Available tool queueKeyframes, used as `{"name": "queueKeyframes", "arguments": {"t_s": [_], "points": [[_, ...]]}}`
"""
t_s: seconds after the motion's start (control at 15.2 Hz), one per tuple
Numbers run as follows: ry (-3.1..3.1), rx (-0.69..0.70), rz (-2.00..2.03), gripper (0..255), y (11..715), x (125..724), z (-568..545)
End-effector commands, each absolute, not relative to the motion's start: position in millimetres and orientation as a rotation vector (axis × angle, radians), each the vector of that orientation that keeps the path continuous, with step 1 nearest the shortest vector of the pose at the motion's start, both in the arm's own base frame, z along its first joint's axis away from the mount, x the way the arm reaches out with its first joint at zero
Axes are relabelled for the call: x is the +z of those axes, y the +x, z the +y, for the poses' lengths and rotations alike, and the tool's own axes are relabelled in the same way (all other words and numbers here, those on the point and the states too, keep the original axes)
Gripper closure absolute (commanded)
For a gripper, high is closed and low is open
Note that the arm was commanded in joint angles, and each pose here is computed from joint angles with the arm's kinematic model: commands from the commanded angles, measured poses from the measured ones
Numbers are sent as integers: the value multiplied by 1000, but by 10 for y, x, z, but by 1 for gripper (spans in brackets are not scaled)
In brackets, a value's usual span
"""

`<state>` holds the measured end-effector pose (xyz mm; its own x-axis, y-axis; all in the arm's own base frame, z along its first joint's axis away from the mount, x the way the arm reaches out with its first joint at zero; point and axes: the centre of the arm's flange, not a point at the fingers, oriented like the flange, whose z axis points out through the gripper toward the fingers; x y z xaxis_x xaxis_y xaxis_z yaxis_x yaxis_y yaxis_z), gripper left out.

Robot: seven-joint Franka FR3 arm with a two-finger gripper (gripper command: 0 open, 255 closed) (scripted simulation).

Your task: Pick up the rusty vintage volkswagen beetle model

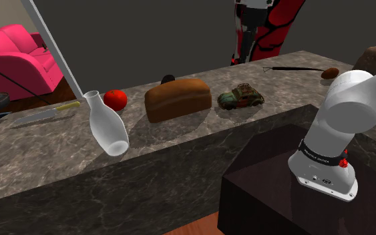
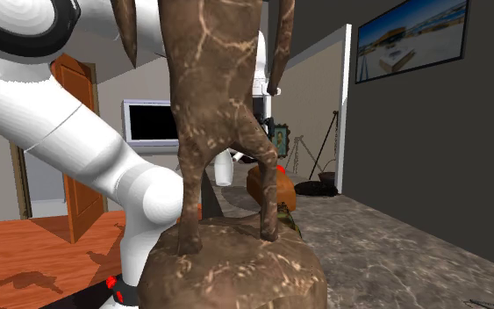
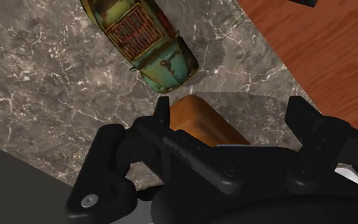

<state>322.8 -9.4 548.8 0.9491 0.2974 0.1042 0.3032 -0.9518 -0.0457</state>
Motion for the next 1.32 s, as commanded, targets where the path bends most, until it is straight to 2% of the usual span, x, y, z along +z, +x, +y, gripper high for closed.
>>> {"name": "queueKeyframes", "arguments": {"t_s": [0.0, 0.66, 1.25], "points": [[-3044, -156, -585, 0, 3262, 5253, -185], [-3000, -180, -1125, 0, 3491, 4149, -678], [-3000, -180, -1125, 0, 3491, 3749, -678]]}}
